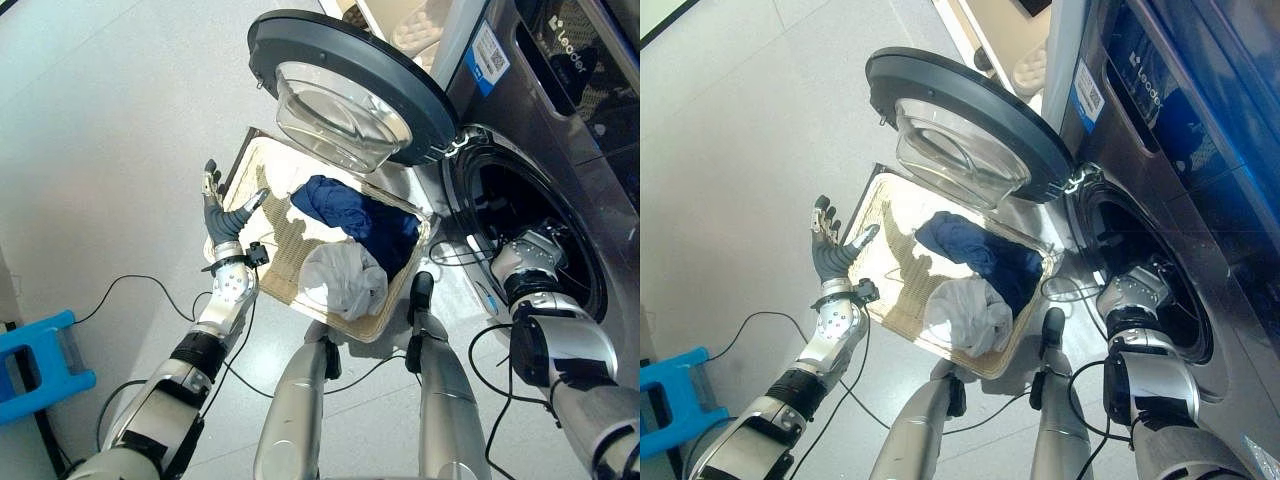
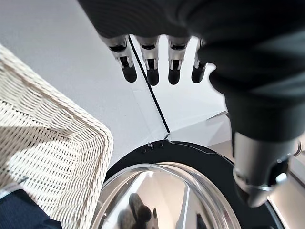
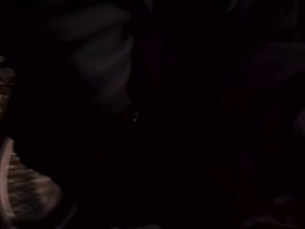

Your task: Put the clothes into the washing machine.

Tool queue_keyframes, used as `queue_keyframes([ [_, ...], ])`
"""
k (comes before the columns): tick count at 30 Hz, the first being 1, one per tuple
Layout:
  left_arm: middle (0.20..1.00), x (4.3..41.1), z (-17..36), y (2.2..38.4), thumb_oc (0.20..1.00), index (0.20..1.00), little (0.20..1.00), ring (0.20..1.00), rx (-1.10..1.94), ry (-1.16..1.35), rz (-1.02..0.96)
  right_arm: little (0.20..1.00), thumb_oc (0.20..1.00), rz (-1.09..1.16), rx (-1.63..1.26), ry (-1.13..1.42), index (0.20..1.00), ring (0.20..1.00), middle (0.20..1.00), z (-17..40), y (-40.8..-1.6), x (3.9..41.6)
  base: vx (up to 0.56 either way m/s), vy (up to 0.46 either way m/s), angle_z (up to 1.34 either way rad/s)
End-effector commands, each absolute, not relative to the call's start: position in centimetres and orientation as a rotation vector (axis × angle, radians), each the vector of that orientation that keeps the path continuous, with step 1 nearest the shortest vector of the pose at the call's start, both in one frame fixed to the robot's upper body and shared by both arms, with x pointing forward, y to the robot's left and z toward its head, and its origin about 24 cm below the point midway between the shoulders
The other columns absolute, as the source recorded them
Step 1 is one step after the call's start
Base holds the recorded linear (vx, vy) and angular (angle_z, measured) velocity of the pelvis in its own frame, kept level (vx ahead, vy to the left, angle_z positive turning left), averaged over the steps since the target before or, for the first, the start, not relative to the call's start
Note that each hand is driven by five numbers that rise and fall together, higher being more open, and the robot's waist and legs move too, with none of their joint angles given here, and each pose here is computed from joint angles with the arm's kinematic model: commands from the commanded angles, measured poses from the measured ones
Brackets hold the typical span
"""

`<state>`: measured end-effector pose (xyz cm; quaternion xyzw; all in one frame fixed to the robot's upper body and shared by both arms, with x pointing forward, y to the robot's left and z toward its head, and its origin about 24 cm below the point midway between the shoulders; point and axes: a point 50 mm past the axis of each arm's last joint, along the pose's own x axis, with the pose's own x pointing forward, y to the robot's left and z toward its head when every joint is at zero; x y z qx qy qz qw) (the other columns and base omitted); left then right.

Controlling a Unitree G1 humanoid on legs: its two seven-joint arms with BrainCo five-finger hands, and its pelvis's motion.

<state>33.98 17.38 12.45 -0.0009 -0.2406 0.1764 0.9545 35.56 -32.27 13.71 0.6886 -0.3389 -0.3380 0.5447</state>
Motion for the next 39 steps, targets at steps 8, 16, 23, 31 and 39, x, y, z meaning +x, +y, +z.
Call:
queue_keyframes([
  [8, 1.000, 33.7, 13.3, 17.6, 1.000, 1.000, 1.000, 1.000, -0.005, -0.526, 0.333, 0.200, 0.200, -1.015, 1.590, -1.155, 0.200, 0.200, 0.200, 18.2, -37.6, 31.5, 0.00, 0.000, 0.00],
  [16, 1.000, 33.8, 13.5, 17.4, 1.000, 1.000, 1.000, 1.000, -0.010, -0.528, 0.330, 1.000, 1.000, -1.027, 1.586, -1.125, 1.000, 1.000, 1.000, 17.8, -37.7, 31.5, 0.00, 0.000, 0.00],
  [23, 1.000, 34.1, 14.1, 16.6, 1.000, 1.000, 1.000, 1.000, 0.022, -0.549, 0.315, 1.000, 1.000, -0.950, 1.516, -0.911, 1.000, 1.000, 1.000, 17.1, -37.0, 33.1, 0.00, 0.000, 0.00],
  [31, 1.000, 34.5, 13.9, 16.4, 1.000, 1.000, 1.000, 1.000, 0.049, -0.536, 0.291, 1.000, 1.000, -0.983, 1.409, -0.658, 1.000, 1.000, 1.000, 15.8, -36.5, 34.0, 0.00, 0.000, 0.01],
  [39, 1.000, 35.4, 13.0, 15.6, 1.000, 1.000, 1.000, 1.000, 0.301, -0.437, 0.208, 1.000, 1.000, -1.079, 0.790, -0.263, 1.000, 1.000, 1.000, 16.8, -35.2, 35.3, 0.00, 0.000, 0.00],
])
